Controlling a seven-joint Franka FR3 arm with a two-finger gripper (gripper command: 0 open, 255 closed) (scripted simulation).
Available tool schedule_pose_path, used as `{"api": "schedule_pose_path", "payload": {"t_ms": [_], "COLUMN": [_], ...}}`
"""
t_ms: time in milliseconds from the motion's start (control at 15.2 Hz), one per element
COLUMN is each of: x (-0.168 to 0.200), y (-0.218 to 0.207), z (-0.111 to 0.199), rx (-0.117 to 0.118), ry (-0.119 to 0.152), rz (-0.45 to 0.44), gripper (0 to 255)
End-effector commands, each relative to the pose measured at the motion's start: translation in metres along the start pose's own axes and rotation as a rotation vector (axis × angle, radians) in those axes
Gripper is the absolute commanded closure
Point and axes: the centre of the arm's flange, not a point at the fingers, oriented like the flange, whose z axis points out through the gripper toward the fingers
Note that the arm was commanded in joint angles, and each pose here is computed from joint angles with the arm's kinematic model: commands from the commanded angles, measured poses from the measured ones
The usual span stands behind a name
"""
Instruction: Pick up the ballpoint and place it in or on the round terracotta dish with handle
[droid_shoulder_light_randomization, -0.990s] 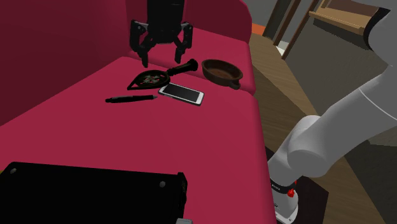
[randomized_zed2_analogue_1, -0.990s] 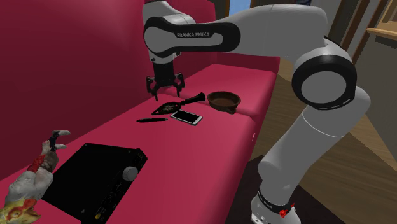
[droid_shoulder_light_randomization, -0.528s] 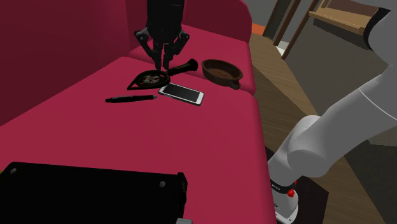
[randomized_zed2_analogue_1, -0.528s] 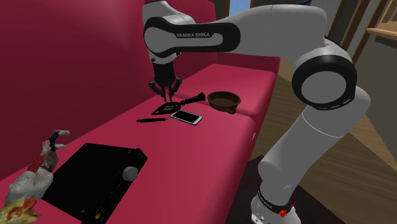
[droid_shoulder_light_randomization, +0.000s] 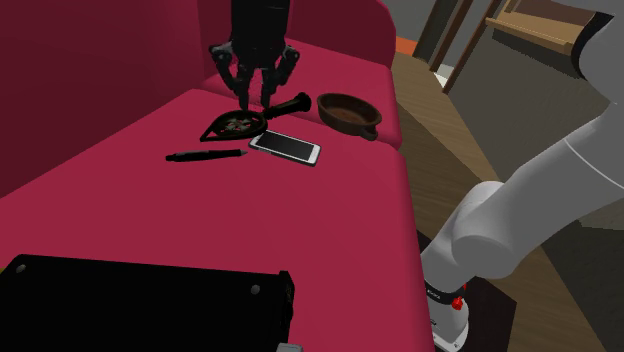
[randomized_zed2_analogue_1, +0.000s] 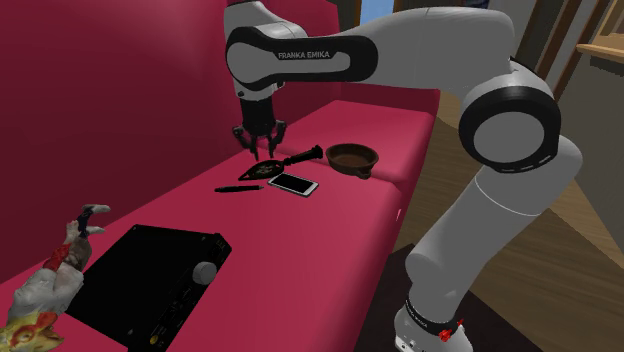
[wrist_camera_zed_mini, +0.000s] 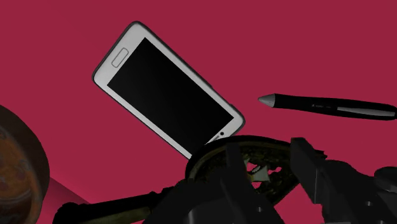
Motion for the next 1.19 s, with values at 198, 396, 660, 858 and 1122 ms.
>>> {"api": "schedule_pose_path", "payload": {"t_ms": [198, 396, 660, 858, 1122], "x": [-0.004, -0.023, -0.026, -0.024, -0.022], "y": [-0.039, -0.061, -0.065, -0.067, -0.068], "z": [0.029, 0.052, 0.071, 0.087, 0.095], "rx": [-0.010, -0.018, -0.020, -0.020, -0.020], "ry": [0.091, 0.159, 0.172, 0.172, 0.172], "rz": [-0.743, -1.299, -1.400, -1.400, -1.400], "gripper": [0, 0, 0, 0, 0]}}
